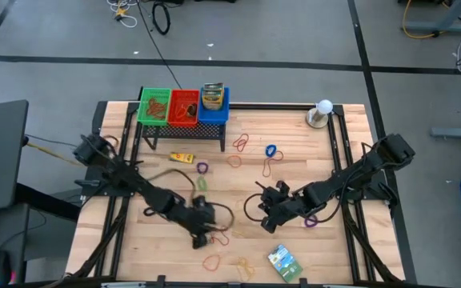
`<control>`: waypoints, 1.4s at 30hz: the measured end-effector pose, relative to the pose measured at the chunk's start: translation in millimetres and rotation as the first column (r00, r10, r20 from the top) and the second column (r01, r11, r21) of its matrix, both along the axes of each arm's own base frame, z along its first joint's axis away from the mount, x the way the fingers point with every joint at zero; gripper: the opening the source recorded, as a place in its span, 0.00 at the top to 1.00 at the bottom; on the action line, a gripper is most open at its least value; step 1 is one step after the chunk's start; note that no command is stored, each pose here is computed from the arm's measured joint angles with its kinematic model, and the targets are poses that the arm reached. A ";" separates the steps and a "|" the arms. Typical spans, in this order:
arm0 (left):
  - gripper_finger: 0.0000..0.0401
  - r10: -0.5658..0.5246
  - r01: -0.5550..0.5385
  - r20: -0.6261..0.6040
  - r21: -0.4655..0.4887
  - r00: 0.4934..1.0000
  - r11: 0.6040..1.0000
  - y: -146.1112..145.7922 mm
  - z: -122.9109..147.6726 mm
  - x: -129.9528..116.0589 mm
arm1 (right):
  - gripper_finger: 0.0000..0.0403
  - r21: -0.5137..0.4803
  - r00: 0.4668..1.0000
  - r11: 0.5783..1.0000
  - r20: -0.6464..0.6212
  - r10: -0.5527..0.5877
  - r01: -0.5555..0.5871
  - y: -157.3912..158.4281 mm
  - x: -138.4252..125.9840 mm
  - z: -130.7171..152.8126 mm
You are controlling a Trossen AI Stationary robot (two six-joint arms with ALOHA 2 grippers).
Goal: Pick & Place Office Desk Supplies
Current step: Put the red rubber band into the green bin on the shelf
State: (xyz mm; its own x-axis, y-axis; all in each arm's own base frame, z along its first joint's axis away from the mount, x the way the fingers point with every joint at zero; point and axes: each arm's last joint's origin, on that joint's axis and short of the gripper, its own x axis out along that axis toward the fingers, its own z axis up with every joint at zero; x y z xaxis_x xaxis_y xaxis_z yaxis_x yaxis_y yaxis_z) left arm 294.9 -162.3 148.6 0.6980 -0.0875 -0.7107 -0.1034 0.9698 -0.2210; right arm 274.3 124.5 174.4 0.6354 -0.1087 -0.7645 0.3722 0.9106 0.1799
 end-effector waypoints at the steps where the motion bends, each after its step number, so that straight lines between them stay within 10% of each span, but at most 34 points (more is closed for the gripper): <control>1: 0.68 0.008 -0.008 -0.008 0.016 1.000 1.000 -4.9 -0.3 5.5 | 0.95 -0.015 1.000 1.000 -0.002 0.018 -0.018 0.2 0.0 0.0; 14: 0.61 0.207 -0.199 -0.162 0.067 0.965 0.978 -24.4 -28.6 45.8 | 0.96 -0.119 0.997 0.990 0.026 0.079 -0.075 -1.8 3.4 2.3; 27: 0.98 0.307 -0.297 -0.195 0.079 0.931 0.952 -22.5 -31.6 46.1 | 0.96 -0.150 0.996 0.987 0.059 0.062 -0.053 -3.2 4.5 1.9; 42: 0.99 0.268 -0.251 -0.094 0.164 0.959 0.954 -19.0 32.9 28.3 | 0.96 -0.157 0.996 0.987 0.062 0.058 -0.048 -5.9 6.0 2.1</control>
